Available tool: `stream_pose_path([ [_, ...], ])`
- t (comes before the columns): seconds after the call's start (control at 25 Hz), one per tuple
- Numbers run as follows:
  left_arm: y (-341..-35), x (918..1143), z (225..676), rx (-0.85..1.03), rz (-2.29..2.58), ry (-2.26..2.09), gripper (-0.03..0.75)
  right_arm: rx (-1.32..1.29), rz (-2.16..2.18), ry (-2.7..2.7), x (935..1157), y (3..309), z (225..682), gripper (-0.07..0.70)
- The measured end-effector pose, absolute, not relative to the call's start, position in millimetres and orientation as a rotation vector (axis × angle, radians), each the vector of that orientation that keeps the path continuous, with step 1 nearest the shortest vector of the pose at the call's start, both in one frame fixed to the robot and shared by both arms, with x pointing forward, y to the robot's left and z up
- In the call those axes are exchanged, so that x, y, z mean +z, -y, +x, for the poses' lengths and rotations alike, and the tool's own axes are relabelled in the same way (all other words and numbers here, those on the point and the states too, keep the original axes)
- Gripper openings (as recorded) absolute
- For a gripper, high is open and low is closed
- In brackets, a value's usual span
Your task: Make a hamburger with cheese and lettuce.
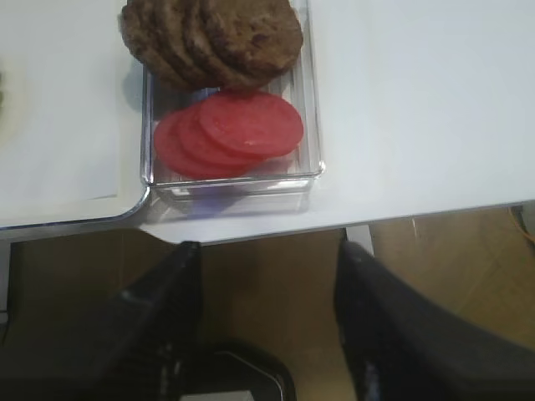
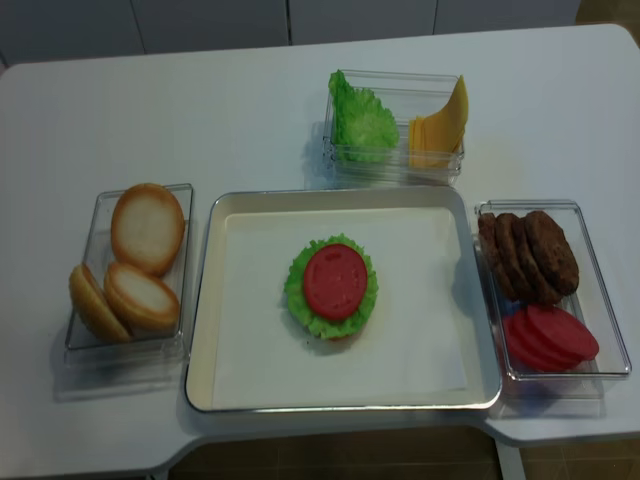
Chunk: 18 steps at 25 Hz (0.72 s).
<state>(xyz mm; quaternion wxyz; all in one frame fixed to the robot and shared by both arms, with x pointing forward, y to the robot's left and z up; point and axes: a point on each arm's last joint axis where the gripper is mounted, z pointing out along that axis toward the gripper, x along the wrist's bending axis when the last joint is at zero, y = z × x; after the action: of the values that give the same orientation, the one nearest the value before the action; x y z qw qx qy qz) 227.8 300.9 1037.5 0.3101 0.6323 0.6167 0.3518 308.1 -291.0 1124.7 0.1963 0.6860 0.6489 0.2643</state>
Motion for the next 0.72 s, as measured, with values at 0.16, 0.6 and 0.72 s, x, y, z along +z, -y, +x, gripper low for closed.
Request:
stream_pose_path([
  [0.16,-301,1037,228,0.929,1.67,-1.629,0.468,0.814,1.855,-1.752,1118,294,275,0.403],
  [0.6,-301,1037,228,0.929,1.67,-1.629,0.468,1.025,1.73,-1.657,1087,293,219,0.403],
  [0.72,-301,1037,228,0.929,1.67,-1.629,0.468,1.059,1.711,-1.694,1068,290,214,0.403],
])
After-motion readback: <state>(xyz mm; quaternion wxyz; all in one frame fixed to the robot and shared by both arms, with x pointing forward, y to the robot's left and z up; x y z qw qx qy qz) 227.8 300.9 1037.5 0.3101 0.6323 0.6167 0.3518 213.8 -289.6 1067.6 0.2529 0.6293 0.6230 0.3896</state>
